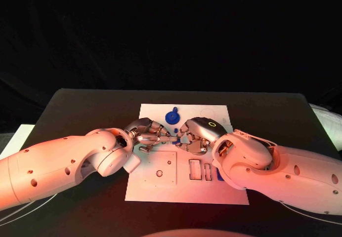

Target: Assemble the parts on the task board

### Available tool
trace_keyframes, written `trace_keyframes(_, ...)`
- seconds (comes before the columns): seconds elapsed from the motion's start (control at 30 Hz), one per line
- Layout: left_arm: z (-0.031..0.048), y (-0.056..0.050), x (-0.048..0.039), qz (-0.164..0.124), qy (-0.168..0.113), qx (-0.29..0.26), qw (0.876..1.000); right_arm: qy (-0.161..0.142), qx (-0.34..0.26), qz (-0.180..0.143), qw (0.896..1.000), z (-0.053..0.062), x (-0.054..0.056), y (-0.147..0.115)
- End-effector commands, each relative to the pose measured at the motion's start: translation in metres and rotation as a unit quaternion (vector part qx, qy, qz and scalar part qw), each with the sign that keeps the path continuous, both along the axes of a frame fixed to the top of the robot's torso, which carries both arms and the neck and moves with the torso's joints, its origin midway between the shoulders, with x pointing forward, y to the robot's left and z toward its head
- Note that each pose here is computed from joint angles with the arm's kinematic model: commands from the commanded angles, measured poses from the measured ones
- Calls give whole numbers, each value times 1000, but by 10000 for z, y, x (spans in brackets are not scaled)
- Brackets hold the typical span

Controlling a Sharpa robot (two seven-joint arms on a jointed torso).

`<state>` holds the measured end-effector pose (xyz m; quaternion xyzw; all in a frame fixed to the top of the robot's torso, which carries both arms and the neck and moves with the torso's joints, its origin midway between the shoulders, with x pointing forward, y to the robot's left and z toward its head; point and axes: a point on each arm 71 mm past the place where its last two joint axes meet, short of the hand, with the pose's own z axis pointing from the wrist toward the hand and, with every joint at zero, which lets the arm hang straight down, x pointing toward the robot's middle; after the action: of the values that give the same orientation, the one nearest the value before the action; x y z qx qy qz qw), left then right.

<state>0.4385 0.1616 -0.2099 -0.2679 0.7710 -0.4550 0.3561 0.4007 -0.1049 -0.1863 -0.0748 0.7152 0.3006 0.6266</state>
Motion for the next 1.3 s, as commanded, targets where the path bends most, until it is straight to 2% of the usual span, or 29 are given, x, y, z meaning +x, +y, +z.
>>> trace_keyframes(0.03,0,-30,-16,-16,1,4,1000,-8,-1,-1,1000,17,-9,5)
trace_keyframes(1.3,-19,13,4,-14,1,17,1000,-24,9,5,1000,111,-87,-11)
